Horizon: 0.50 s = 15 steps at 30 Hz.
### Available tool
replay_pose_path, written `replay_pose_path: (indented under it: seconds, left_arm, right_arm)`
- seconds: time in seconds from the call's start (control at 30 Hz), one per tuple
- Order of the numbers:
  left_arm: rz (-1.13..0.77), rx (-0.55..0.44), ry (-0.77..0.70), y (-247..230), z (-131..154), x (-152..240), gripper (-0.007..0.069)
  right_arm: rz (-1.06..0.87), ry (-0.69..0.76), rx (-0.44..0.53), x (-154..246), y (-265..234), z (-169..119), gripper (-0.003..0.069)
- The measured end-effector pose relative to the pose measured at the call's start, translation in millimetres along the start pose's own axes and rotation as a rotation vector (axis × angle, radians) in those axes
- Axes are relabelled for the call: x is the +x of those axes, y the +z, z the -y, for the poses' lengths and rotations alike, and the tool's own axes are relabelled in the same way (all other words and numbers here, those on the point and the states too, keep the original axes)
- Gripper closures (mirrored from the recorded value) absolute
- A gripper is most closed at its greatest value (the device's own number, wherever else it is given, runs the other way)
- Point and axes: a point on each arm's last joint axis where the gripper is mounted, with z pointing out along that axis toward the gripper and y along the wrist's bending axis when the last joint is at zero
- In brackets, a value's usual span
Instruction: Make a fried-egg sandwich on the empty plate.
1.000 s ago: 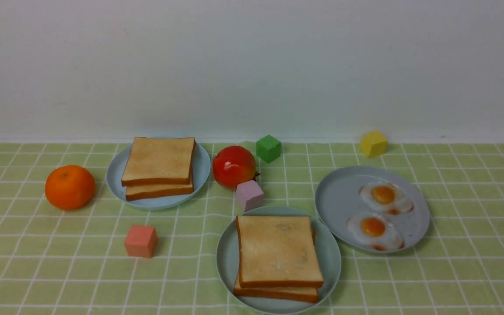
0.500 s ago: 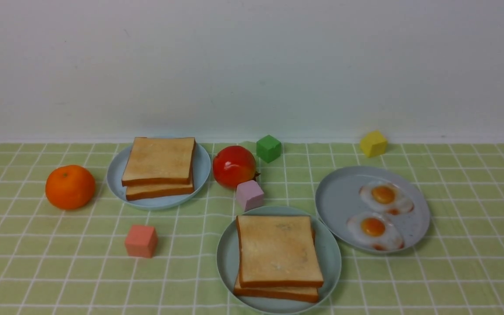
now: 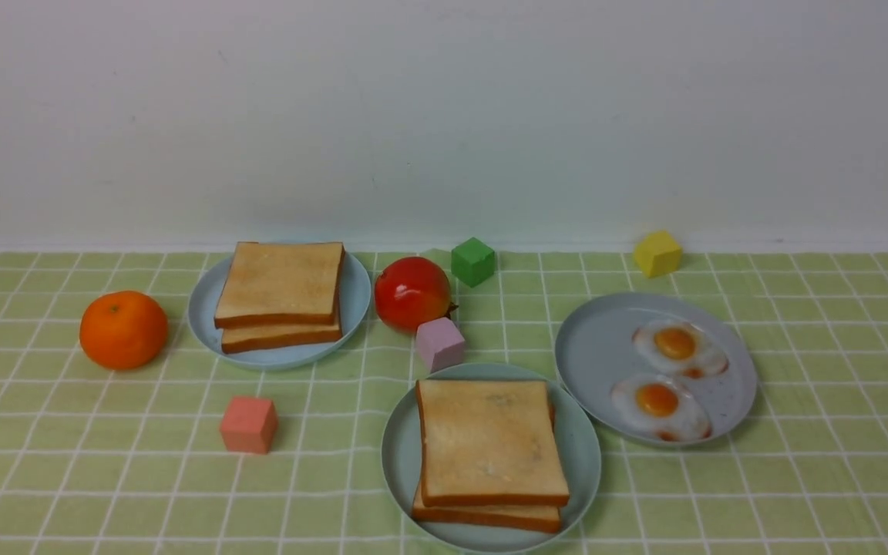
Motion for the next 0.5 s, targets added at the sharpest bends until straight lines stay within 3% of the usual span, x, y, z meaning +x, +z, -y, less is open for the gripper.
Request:
replay_pose_path:
  seconds: [0.27, 0.5]
  left_arm:
    - [0.036, -0.063, 0.063, 1.9, -3.3, 1.6, 0.0635]
    - [0.036, -0.048, 0.098, 2.6, -2.6, 2.5, 0.0627]
  right_arm:
    - [0.000, 0.000, 0.000, 0.0, 0.0, 0.0, 0.0645]
    - [-0.001, 0.001, 0.000, 0.1, 0.0, 0.0, 0.0641]
